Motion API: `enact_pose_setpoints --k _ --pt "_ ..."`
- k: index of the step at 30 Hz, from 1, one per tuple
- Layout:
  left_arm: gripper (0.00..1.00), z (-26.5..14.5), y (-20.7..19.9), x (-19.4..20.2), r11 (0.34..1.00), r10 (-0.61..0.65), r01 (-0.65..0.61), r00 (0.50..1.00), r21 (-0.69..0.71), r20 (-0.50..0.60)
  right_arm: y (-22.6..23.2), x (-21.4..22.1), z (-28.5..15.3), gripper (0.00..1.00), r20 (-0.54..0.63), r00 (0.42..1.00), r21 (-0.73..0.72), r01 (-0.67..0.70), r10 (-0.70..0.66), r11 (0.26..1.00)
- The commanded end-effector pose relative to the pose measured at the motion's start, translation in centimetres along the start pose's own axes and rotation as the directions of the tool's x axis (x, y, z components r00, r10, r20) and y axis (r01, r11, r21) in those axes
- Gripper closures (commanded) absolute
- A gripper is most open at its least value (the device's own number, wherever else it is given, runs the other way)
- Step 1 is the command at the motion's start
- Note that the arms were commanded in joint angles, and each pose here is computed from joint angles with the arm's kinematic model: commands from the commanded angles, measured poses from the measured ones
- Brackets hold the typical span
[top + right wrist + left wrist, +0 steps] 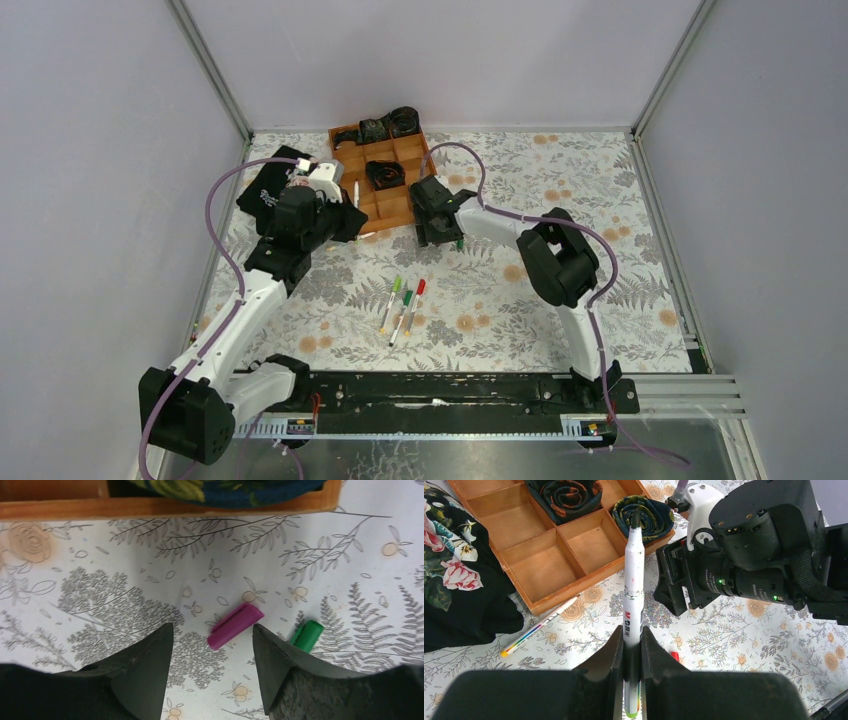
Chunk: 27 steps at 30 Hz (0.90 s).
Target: Insert the pens into the pen caps
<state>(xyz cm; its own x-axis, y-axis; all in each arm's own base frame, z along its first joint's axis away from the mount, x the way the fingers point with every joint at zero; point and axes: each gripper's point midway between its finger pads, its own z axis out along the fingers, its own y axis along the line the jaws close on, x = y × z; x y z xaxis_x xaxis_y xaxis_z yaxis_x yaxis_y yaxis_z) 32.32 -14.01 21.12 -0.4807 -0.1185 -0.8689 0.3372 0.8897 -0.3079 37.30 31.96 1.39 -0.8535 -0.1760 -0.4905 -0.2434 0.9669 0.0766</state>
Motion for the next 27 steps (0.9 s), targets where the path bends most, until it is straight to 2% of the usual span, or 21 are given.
enact_pose_setpoints --k 1,5,15,21,27 --pt "1.00 -0.6 -0.2 -2.0 1.000 0.029 -0.029 0.998 0.003 0.059 -2.4 -0.5 0.2 0.36 0.005 1.000 0.135 0.024 -0.024 0.991" --pt "1.00 -0.6 -0.3 -2.0 1.000 0.029 -0.030 0.998 0.006 0.059 -2.8 0.0 1.0 0.43 -0.019 1.000 0.149 0.023 -0.020 0.989" --pt "1.00 -1.0 -0.6 -2.2 0.999 0.030 -0.031 0.997 0.014 0.070 -2.3 0.9 2.0 0.68 -0.059 0.998 0.125 0.019 -0.011 0.992" --pt "1.00 -0.9 -2.0 -1.6 0.995 -0.034 0.027 0.997 0.095 0.067 -2.3 1.3 1.2 1.00 -0.073 0.997 0.111 0.027 -0.019 0.993" --pt "1.00 -0.9 -3.6 -0.4 0.986 -0.061 0.054 0.997 0.160 0.040 -1.6 1.0 -3.2 1.00 -0.031 1.000 0.018 -0.006 0.006 1.000"
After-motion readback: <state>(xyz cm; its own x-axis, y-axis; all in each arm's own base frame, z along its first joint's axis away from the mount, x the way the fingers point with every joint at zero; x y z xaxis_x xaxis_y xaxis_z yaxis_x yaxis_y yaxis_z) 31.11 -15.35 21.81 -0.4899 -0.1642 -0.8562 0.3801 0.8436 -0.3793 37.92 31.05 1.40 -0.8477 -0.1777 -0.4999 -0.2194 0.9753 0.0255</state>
